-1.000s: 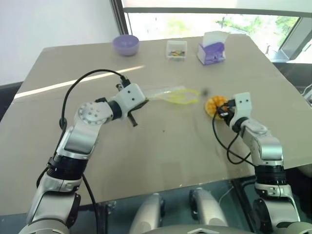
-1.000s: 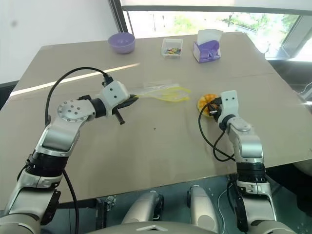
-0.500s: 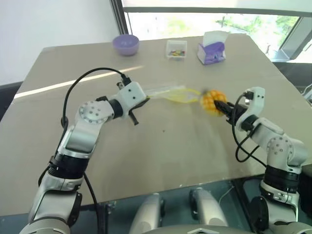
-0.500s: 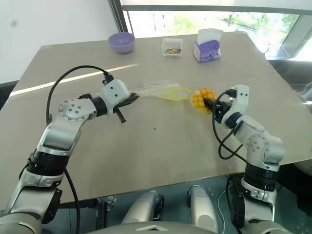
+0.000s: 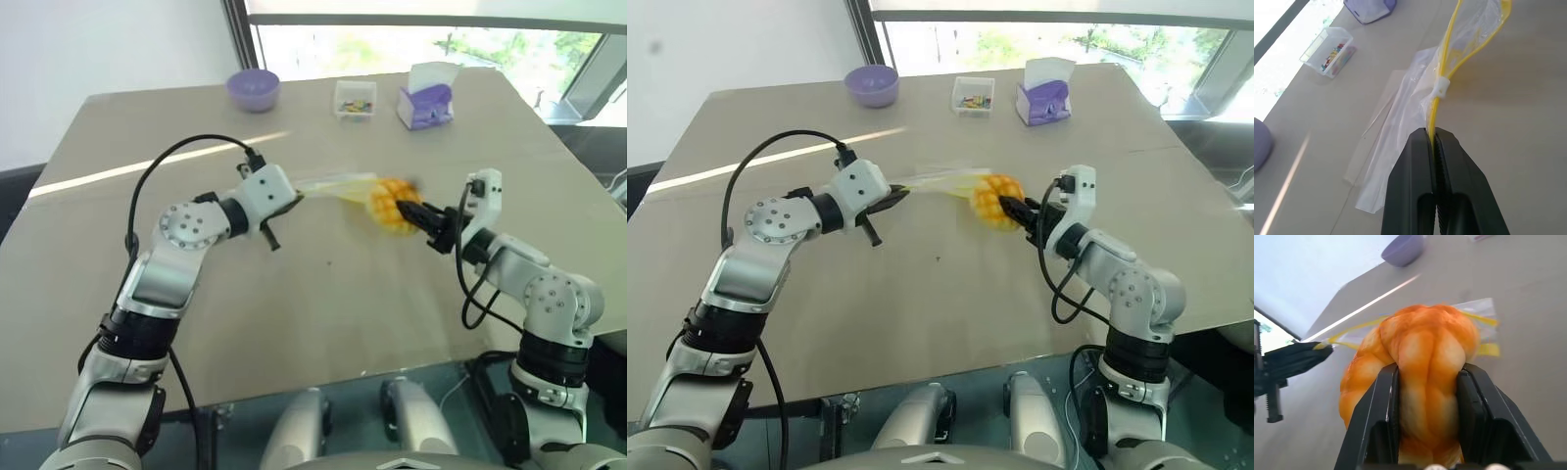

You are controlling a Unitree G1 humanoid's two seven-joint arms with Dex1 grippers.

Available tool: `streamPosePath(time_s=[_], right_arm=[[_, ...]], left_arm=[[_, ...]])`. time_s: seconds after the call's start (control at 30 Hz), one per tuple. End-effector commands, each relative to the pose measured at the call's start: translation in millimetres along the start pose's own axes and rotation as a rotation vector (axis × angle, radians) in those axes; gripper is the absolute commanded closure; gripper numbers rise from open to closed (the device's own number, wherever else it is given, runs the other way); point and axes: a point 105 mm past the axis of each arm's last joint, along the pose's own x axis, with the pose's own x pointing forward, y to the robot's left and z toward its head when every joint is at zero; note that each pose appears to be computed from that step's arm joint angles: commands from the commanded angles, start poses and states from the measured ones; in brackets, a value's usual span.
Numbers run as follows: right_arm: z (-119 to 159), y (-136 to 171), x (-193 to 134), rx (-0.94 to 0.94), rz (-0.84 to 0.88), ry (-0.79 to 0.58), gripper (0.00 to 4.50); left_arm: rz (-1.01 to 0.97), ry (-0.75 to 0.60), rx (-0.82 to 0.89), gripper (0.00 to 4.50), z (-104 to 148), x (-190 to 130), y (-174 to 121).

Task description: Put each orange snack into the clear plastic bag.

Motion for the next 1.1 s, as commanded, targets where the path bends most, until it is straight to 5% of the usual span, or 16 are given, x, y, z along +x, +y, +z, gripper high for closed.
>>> streamPosePath(time_s=[0.03, 0.73, 1.1], right_arm=[[0.7, 13.0, 6.9, 0.052, 0.07, 0.009, 2.91], [-8.1, 15.0, 48.6, 0.325, 0.069, 0.103, 2.91], [-15.4, 20.9, 59.9, -0.09, 0.022, 0.076, 2.91]], left_arm=[[-0.004, -0.08, 0.062, 4.5, 19.6, -3.2, -3.9], [-0.173, -0.183, 0.254, 4.5, 17.3, -12.9, -48.3], [-0.233, -0.246, 0.163, 4.5, 25.9, -19.3, -39.6]])
